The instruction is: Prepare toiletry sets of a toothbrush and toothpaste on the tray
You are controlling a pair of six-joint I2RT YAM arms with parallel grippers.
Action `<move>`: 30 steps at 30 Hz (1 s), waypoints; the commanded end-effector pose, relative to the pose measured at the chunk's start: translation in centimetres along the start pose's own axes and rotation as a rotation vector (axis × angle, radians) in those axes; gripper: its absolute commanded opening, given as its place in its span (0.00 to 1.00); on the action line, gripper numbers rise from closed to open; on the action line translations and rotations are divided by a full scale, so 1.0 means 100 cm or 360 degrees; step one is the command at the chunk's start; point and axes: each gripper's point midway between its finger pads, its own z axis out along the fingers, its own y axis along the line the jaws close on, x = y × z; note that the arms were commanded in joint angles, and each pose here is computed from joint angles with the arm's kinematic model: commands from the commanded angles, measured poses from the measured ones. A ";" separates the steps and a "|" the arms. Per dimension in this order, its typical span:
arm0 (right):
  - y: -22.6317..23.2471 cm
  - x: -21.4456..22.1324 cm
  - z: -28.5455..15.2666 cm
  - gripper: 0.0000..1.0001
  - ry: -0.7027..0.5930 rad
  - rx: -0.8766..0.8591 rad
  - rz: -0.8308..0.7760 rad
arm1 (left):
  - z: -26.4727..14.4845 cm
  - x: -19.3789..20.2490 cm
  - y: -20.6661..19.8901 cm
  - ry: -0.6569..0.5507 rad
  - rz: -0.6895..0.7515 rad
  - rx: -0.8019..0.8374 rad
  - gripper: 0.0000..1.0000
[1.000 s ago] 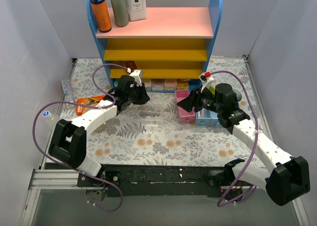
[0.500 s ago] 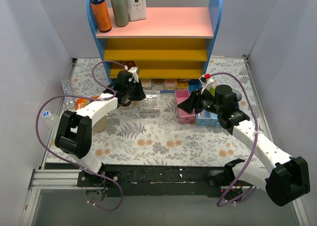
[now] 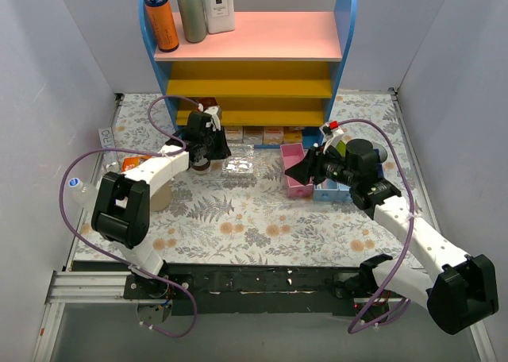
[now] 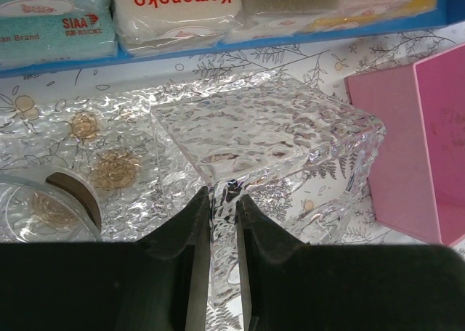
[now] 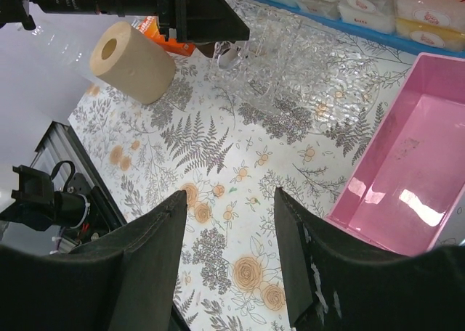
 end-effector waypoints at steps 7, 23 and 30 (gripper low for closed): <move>0.003 -0.006 -0.003 0.59 -0.0057 -0.0026 -0.0024 | 0.000 -0.019 0.003 -0.0051 0.0023 -0.0028 0.00; 0.000 -0.002 -0.004 0.59 -0.0049 -0.0014 -0.0004 | 0.004 -0.016 0.011 -0.0028 0.0024 -0.0093 0.04; 0.000 0.001 -0.003 0.59 -0.0041 -0.0016 0.0004 | 0.004 -0.019 0.012 -0.0039 0.0036 -0.0103 0.20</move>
